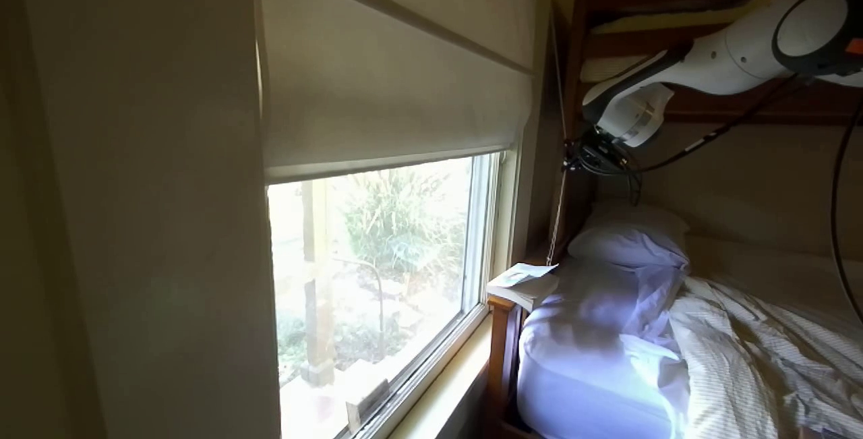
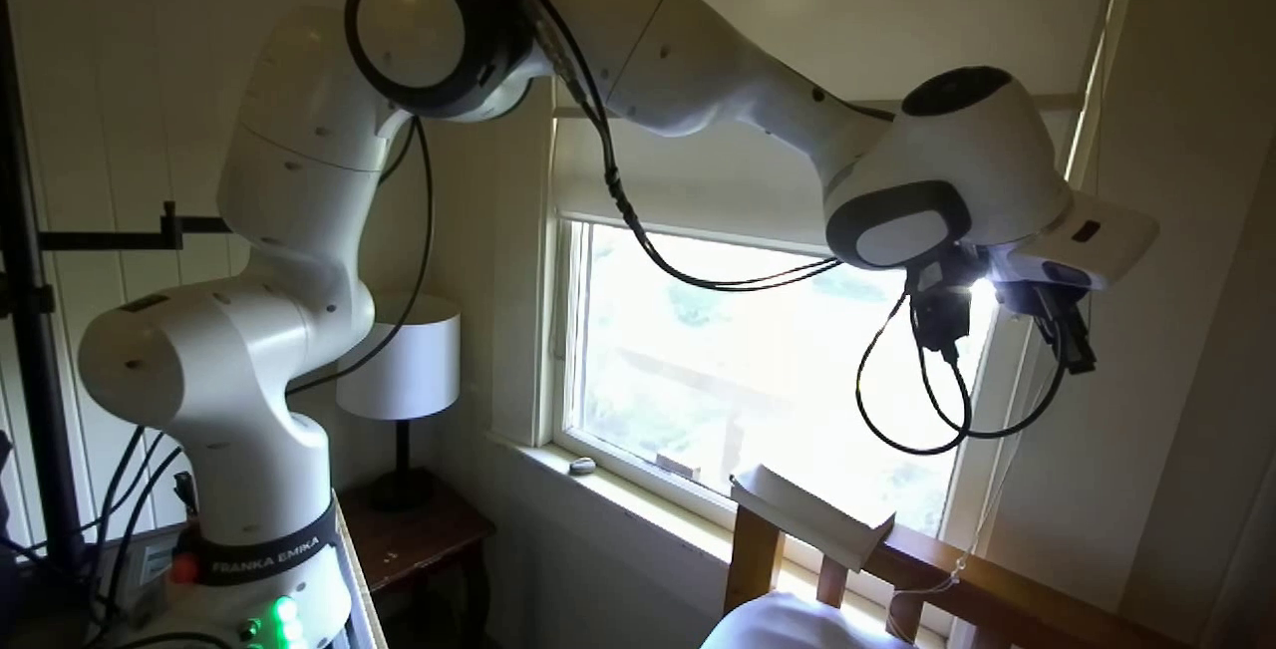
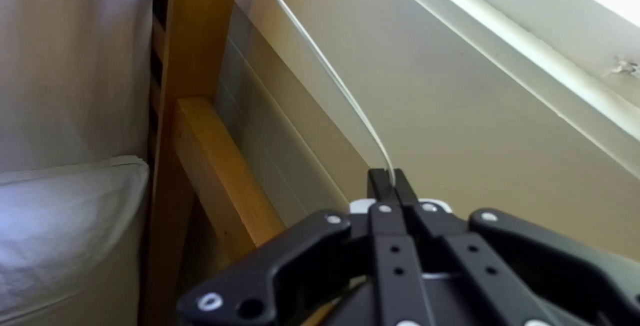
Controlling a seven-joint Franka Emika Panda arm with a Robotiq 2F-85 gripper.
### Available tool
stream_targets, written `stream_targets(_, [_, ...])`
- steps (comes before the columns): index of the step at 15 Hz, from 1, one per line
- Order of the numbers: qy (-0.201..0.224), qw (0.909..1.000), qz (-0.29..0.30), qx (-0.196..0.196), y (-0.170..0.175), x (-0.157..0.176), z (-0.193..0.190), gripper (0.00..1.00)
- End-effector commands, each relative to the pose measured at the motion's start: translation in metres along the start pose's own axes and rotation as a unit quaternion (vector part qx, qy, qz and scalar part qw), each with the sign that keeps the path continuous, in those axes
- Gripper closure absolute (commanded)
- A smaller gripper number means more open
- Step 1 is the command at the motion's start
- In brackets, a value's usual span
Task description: Pull the white cord on the right side of the window
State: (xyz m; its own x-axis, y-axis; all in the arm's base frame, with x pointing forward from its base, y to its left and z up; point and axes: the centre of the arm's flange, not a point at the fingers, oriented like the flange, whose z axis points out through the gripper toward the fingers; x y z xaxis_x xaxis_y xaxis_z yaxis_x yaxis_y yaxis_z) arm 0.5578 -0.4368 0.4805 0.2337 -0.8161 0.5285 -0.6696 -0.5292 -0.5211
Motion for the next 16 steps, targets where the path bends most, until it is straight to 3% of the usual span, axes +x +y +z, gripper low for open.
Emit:
stream_targets(1, [0.000, 1.0000, 0.000, 0.000, 0.000, 0.000, 0.000, 0.98])
stream_targets(3, [-0.005, 0.9999, -0.010, 0.001, -0.006, -0.006, 0.002, 1.00])
stream_targets(6, [-0.073, 0.9956, -0.059, -0.001, -0.012, -0.064, 0.018, 1.00])
stream_targets(10, [-0.123, 0.9874, -0.098, 0.014, -0.022, -0.126, 0.026, 1.00])
stream_targets(16, [-0.086, 0.9893, -0.108, -0.047, -0.013, -0.121, 0.042, 1.00])
